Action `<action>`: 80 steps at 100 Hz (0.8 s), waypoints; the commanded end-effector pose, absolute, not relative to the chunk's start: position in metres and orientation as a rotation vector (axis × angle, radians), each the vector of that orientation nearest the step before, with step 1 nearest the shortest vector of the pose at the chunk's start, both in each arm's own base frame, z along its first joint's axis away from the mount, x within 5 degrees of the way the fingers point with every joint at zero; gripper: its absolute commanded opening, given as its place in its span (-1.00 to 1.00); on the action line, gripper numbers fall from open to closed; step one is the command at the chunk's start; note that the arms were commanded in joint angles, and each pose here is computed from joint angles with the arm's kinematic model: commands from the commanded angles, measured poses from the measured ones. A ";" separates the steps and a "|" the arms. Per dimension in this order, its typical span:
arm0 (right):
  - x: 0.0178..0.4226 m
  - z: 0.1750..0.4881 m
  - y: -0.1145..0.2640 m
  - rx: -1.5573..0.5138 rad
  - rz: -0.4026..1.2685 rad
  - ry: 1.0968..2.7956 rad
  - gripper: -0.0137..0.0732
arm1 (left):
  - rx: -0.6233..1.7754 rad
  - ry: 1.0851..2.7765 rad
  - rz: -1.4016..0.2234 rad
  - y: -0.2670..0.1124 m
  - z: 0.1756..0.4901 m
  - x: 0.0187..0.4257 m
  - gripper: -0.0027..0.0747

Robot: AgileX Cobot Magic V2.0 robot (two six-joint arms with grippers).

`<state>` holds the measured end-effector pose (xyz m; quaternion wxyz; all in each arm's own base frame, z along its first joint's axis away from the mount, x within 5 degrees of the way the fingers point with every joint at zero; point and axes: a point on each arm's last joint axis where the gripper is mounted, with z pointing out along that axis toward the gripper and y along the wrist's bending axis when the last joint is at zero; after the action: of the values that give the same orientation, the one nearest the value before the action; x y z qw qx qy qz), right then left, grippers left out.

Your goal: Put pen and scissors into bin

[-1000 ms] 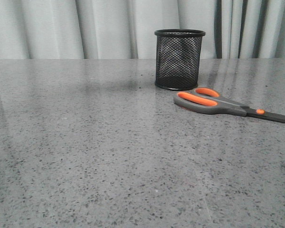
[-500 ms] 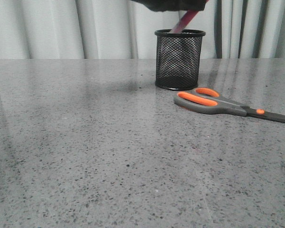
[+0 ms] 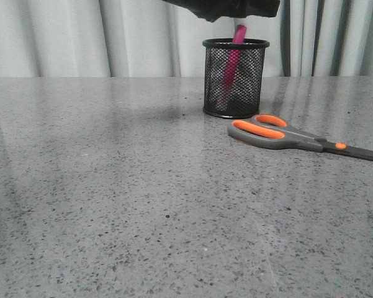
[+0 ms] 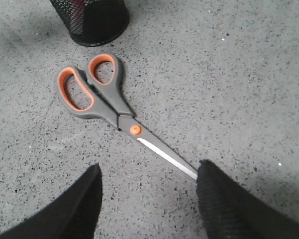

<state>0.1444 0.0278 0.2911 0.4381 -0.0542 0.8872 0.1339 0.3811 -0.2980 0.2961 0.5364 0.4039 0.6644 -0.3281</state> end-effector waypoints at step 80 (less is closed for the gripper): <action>0.155 0.312 0.030 -0.239 0.275 2.102 0.19 | 0.674 1.522 -0.357 -0.099 0.442 0.250 -0.98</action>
<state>0.1481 0.0281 0.2954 0.4519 -0.0727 0.8807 0.1221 0.2823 -0.1208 0.4320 0.6163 0.3597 0.6765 -0.1820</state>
